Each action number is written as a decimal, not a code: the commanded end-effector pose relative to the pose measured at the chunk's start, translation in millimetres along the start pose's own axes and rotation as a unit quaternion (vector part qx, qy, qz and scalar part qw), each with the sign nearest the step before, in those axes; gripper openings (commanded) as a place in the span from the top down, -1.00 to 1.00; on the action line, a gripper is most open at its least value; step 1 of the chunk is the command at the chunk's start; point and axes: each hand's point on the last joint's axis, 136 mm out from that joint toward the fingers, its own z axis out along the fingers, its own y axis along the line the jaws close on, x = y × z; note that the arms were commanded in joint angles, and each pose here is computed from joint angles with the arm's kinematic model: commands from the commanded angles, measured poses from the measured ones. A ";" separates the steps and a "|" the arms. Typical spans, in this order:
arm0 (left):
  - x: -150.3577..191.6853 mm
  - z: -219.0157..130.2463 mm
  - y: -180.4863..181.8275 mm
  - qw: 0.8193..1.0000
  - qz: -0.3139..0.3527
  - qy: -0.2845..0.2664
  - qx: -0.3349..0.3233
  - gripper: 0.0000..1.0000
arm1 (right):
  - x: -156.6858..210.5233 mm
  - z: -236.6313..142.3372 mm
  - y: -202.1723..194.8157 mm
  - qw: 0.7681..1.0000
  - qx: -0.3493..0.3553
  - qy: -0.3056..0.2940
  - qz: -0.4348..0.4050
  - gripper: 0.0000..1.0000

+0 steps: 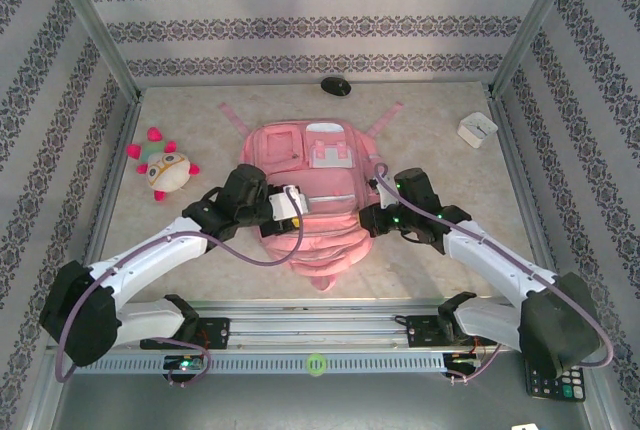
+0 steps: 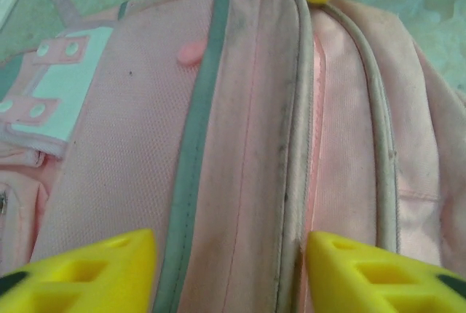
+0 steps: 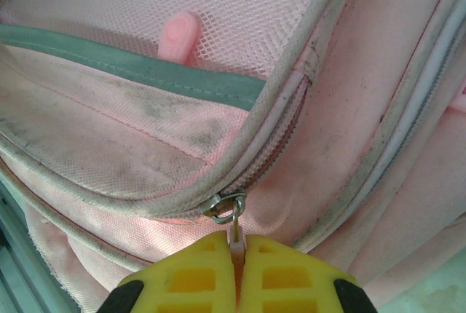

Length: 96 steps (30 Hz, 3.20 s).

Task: Pack books, pencil case, and school supplies into a backpack

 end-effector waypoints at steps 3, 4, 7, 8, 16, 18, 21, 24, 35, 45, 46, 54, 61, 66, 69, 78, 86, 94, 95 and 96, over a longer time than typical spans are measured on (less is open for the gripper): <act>-52.4 21.9 -3.1 0.999 0.031 -0.031 -0.009 -0.42 | -5.0 0.1 3.4 1.000 -0.005 -0.004 0.008 1.00; -54.9 30.7 -0.4 0.999 0.034 -0.024 -0.015 -0.44 | -4.8 -0.2 3.5 1.000 -0.005 -0.005 0.008 1.00; -60.1 55.7 -1.4 0.999 0.039 -0.021 -0.006 -0.44 | -4.2 -0.5 5.6 1.000 -0.011 -0.006 0.007 1.00; -61.1 62.5 -1.1 0.999 0.039 -0.020 -0.004 -0.43 | -3.8 -0.5 6.0 1.000 -0.012 -0.006 0.008 1.00; -38.3 76.4 -18.8 0.996 0.080 0.008 0.033 0.66 | -10.4 -2.7 -10.3 0.999 0.008 -0.021 0.036 1.00; -33.7 68.8 -24.1 0.996 0.081 0.002 0.045 0.91 | -16.4 -1.2 -21.9 0.998 0.018 -0.028 0.054 1.00; -31.6 55.5 -36.3 0.993 0.082 -0.013 0.082 1.00 | -29.7 3.3 -35.1 0.996 0.026 -0.041 0.073 1.00; -27.4 44.4 -49.3 0.988 0.100 -0.030 0.110 1.00 | -47.4 8.5 -43.8 0.994 0.025 -0.058 0.090 1.00; -33.3 27.4 -47.2 0.988 0.095 -0.074 0.097 0.71 | -84.8 11.9 -46.3 0.990 0.009 -0.098 0.098 1.00; 5.6 -32.6 64.6 0.906 -0.360 0.034 -0.219 -0.56 | -53.7 -40.7 -22.0 0.989 0.056 -0.093 0.101 -0.07; 19.6 -41.8 68.9 0.885 -0.393 0.054 -0.242 -0.58 | -54.7 -41.2 -15.9 0.990 0.059 -0.091 0.091 -0.09; 86.3 -64.8 74.6 0.789 -0.547 0.027 -0.279 -0.65 | -52.5 12.0 -1.2 0.996 0.041 -0.003 0.081 -0.09; 118.4 -7.2 65.8 0.787 -0.571 0.036 -0.232 -0.42 | -10.5 60.8 -51.2 0.984 0.112 0.038 0.132 0.24; 136.6 50.9 44.2 0.785 -0.595 0.071 -0.159 0.05 | 18.9 70.9 -81.2 0.974 0.120 0.033 0.188 0.33; 135.5 71.8 38.5 0.783 -0.599 0.076 -0.147 0.10 | 19.6 64.5 -94.7 0.968 0.128 0.017 0.213 0.33; 100.7 108.6 43.4 0.799 -0.579 0.061 -0.150 0.03 | 17.0 36.3 -123.8 0.958 0.154 -0.015 0.243 0.30; 75.3 79.2 88.3 0.817 -0.530 0.054 -0.219 -0.31 | -17.5 14.6 -102.4 0.966 0.122 -0.048 0.224 0.20; 25.6 -78.3 150.7 0.822 -0.389 -0.006 -0.416 -0.99 | -77.0 -111.3 -78.1 0.952 0.213 -0.197 0.100 -0.47; 27.7 -98.3 152.7 0.815 -0.367 -0.012 -0.447 -0.99 | -82.3 -124.2 -77.5 0.946 0.224 -0.219 0.080 -0.96; 30.9 -113.7 153.4 0.811 -0.349 -0.016 -0.470 -0.99 | -85.8 -133.7 -78.3 0.941 0.234 -0.236 0.066 -0.96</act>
